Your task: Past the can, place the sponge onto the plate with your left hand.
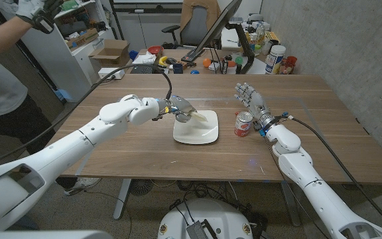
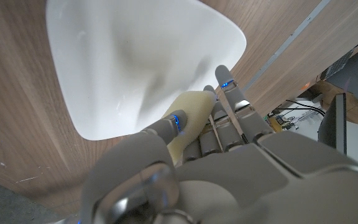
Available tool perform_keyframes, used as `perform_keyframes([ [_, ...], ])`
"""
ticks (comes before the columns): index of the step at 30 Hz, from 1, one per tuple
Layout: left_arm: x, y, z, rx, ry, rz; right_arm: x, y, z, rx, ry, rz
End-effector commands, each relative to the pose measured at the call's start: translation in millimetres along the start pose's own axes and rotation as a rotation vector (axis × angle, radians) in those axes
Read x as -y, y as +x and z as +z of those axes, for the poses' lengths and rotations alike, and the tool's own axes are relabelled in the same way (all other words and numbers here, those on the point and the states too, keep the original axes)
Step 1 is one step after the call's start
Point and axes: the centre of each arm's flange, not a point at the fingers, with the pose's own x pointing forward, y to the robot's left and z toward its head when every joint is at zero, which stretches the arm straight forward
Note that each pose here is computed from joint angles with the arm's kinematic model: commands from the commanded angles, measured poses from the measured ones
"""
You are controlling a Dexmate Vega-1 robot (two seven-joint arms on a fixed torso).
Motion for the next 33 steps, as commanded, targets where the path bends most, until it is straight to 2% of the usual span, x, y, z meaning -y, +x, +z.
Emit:
perform_keyframes([
  [1,10.6,13.5,6.1,0.030,-0.003,-0.048,2.0,1.5,-2.0,-0.005,0.005,-0.003],
  [8,14.5,19.3,7.9,0.035,-0.008,-0.061,3.1,2.7,-2.8,-0.004,0.006,-0.005],
  [24,10.0,21.8,3.8,0.025,-0.038,-0.057,7.8,3.5,-3.9,0.000,0.008,-0.006],
  [33,6.0,21.1,2.7,-0.010,-0.045,-0.099,9.1,3.9,-5.4,0.001,0.013,-0.001],
])
